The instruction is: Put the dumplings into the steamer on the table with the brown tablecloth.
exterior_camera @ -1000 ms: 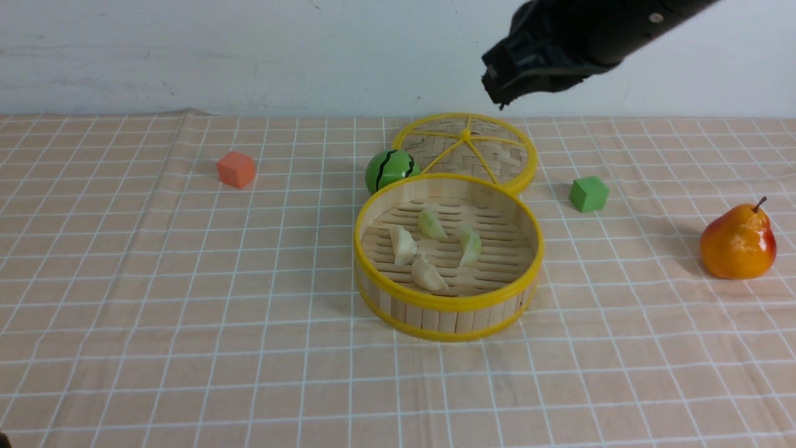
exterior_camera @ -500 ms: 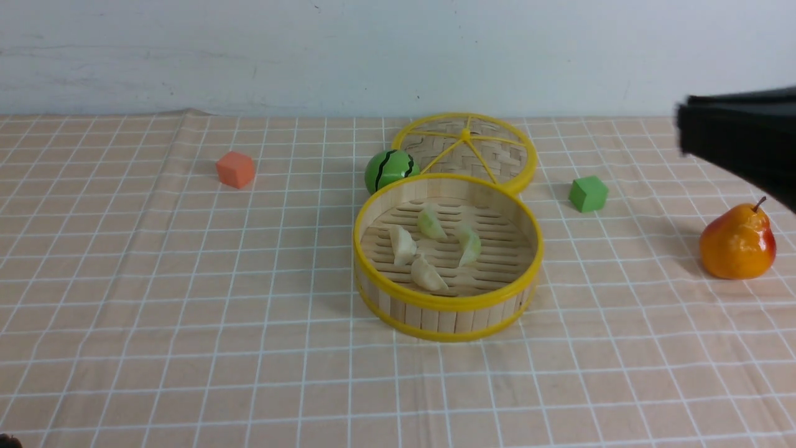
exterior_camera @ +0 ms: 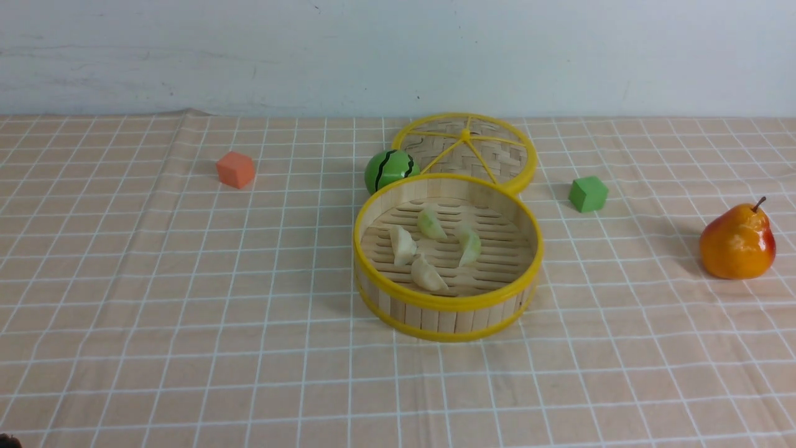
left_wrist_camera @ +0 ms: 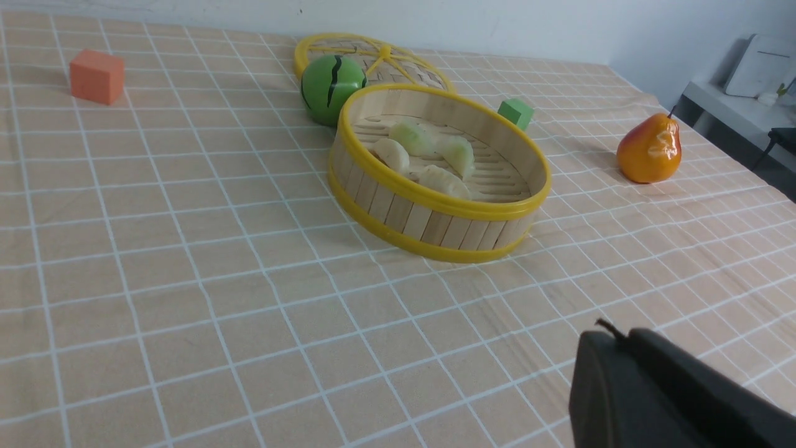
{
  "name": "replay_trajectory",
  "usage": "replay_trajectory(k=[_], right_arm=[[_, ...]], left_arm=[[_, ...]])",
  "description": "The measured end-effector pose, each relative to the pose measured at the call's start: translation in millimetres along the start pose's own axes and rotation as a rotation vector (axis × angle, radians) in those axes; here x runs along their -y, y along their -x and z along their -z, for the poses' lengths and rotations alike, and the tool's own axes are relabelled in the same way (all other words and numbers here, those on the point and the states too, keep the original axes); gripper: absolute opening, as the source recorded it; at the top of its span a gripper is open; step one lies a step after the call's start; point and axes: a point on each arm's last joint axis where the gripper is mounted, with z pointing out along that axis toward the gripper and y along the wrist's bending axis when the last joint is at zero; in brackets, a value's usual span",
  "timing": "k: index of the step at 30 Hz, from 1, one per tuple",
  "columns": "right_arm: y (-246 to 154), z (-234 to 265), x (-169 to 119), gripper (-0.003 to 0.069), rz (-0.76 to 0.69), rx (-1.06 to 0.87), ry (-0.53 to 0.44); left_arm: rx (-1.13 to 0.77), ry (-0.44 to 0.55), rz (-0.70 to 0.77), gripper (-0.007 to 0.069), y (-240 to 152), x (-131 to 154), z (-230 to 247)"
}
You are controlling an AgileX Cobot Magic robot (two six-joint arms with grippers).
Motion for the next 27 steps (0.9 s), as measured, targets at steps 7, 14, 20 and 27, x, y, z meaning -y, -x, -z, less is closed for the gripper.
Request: replay_trajectory(k=[7, 14, 20, 27], right_arm=[[-6, -1, -4, 0.0000, -0.031, -0.049, 0.041], [-38, -11, 2, -0.0004, -0.055, -0.086, -0.010], [-107, -3, 18, -0.0021, -0.196, -0.028, -0.216], [-181, 31, 28, -0.0021, -0.168, -0.075, -0.502]], left_arm=[[0.000, 0.000, 0.000, 0.0022, 0, 0, 0], [-0.018, 0.008, -0.001, 0.0032, -2, -1, 0], [-0.029, 0.013, -0.002, 0.0036, -3, -1, 0], [-0.035, 0.016, -0.002, 0.0036, -3, -1, 0]])
